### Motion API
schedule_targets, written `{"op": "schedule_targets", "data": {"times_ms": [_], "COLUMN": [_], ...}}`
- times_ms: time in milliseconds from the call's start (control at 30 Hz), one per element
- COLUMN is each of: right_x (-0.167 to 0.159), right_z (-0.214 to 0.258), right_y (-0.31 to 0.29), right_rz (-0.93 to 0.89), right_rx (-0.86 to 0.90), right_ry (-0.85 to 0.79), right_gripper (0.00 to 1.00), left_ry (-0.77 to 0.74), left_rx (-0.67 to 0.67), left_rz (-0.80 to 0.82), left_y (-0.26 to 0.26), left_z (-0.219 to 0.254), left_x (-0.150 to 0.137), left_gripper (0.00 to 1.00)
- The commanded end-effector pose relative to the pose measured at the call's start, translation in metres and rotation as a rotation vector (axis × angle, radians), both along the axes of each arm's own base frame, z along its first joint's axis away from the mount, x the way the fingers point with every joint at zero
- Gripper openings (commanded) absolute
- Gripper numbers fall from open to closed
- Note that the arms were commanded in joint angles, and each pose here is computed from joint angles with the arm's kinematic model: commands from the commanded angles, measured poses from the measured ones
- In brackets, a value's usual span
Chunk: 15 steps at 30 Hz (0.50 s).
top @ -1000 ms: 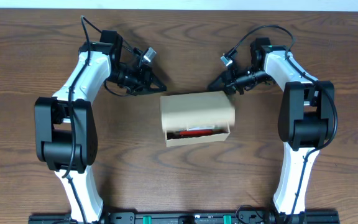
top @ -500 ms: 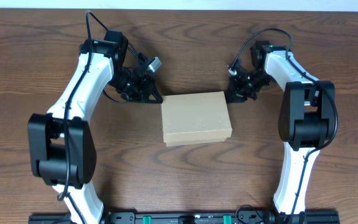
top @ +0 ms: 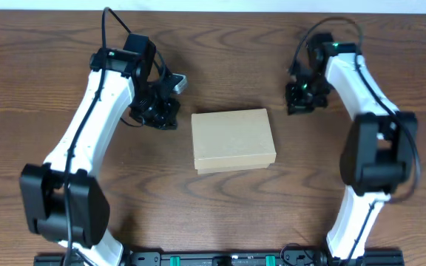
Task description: Pack container
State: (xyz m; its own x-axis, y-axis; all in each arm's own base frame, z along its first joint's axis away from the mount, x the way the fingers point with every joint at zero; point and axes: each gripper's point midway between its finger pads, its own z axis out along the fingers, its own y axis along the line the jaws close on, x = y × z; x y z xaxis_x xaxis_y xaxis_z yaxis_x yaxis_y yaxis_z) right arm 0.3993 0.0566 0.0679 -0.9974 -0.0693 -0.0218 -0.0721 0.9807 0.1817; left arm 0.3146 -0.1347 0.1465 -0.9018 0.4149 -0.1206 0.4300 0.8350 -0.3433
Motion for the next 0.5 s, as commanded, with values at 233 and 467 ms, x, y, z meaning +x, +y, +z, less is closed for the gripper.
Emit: {"op": "schedule_targets", "data": {"times_ms": [233,467], "right_x": [-0.019,-0.053], "right_z": [0.125,0.15], "right_y": [0.044,0.112], "right_rz": [0.105,0.135], "right_rx": [-0.123,-0.069], "right_ry": [-0.328,-0.382], "right_gripper": [0.01,0.01], "left_ry": [-0.141,-0.211], "left_rx": [0.289,0.372], "left_rz": [0.091,0.176], "left_y": [0.053,0.073], "left_z": [0.027,0.037], "left_x": [-0.003,-0.005], "left_gripper": [0.06,0.06]}}
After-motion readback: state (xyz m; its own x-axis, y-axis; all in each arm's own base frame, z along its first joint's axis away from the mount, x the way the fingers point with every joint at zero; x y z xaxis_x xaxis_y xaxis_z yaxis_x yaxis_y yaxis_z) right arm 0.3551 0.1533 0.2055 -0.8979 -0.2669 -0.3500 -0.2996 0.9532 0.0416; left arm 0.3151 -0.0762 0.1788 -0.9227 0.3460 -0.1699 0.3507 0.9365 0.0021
